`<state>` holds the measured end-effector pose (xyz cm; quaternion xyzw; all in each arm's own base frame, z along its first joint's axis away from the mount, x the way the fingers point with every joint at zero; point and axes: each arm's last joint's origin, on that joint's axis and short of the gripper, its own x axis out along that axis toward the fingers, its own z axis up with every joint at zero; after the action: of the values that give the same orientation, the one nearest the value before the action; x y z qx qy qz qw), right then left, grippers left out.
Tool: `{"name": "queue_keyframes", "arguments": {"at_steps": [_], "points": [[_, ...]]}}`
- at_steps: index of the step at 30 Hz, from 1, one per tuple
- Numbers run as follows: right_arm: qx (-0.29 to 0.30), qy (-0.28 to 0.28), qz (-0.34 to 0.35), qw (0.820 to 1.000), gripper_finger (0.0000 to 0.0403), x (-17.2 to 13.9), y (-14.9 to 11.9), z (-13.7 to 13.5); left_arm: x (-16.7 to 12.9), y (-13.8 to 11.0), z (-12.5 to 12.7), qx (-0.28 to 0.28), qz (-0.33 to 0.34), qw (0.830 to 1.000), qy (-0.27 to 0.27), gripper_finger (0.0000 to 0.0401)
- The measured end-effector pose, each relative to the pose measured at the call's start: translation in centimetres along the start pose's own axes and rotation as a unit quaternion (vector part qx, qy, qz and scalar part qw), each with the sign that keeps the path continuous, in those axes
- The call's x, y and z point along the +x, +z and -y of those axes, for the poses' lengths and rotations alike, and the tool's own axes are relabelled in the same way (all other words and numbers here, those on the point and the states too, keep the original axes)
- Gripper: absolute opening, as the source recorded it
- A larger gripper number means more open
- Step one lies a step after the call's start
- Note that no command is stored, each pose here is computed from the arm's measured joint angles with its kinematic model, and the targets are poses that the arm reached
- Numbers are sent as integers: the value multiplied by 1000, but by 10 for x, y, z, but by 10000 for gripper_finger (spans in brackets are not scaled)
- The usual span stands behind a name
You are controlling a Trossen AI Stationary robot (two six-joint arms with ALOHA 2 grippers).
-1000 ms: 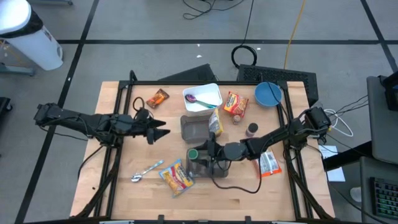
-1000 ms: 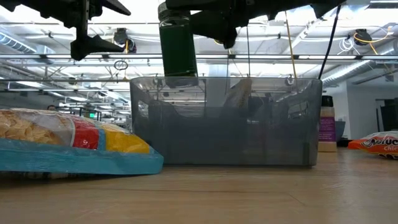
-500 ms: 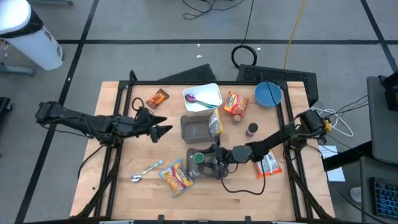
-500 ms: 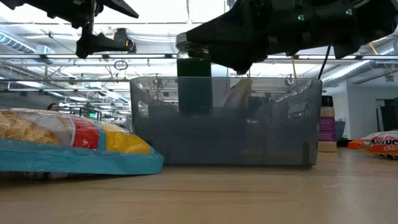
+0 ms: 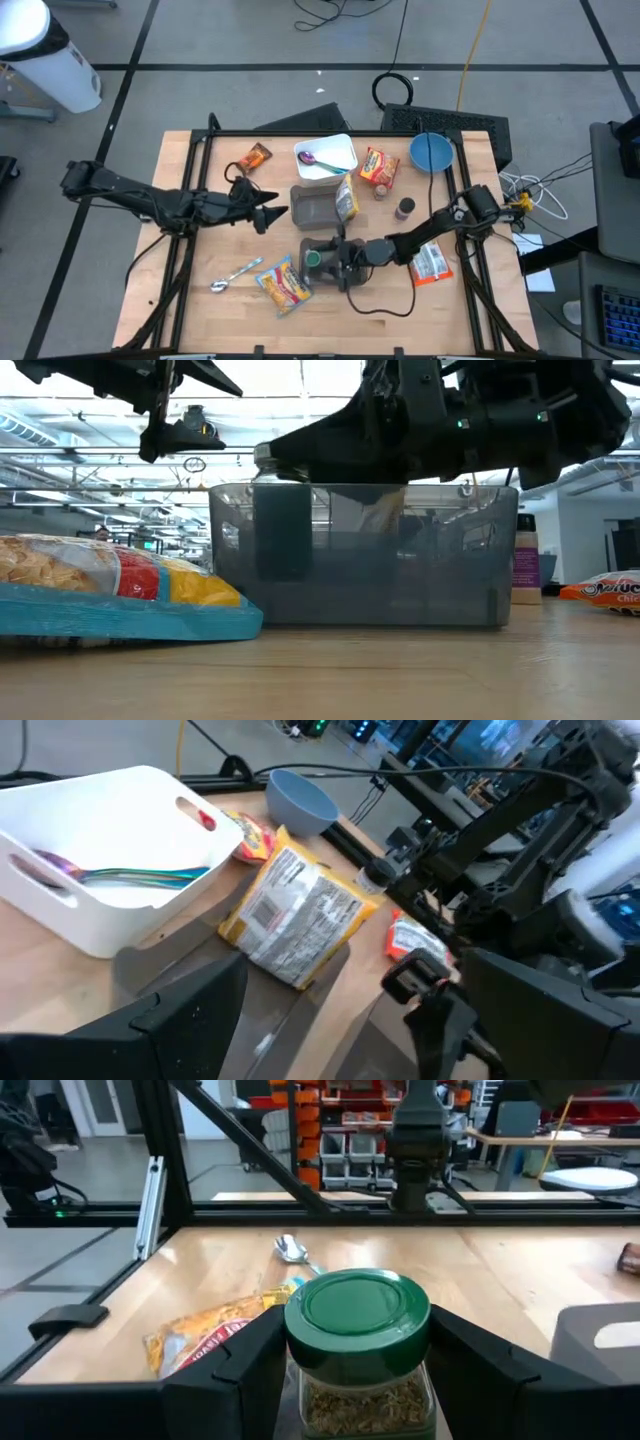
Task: Pick & Place Food Item
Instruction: Put the green seasoning bottle into the bottom black bin
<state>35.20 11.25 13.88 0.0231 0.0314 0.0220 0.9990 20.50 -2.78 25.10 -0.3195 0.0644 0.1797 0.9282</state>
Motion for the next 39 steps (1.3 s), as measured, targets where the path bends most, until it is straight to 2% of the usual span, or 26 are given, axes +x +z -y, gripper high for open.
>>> {"name": "queue_keyframes", "arguments": {"at_steps": [13, 39], "points": [[-7, -23, 2, 1000, 195, 8, -2, 16, 2, -1, 4, 3, 0, 1000, -18, 379], [11, -15, -6, 1000, 195, 13, -13, 28, 2, -1, 4, -1, 0, 1000, -18, 379]]}}
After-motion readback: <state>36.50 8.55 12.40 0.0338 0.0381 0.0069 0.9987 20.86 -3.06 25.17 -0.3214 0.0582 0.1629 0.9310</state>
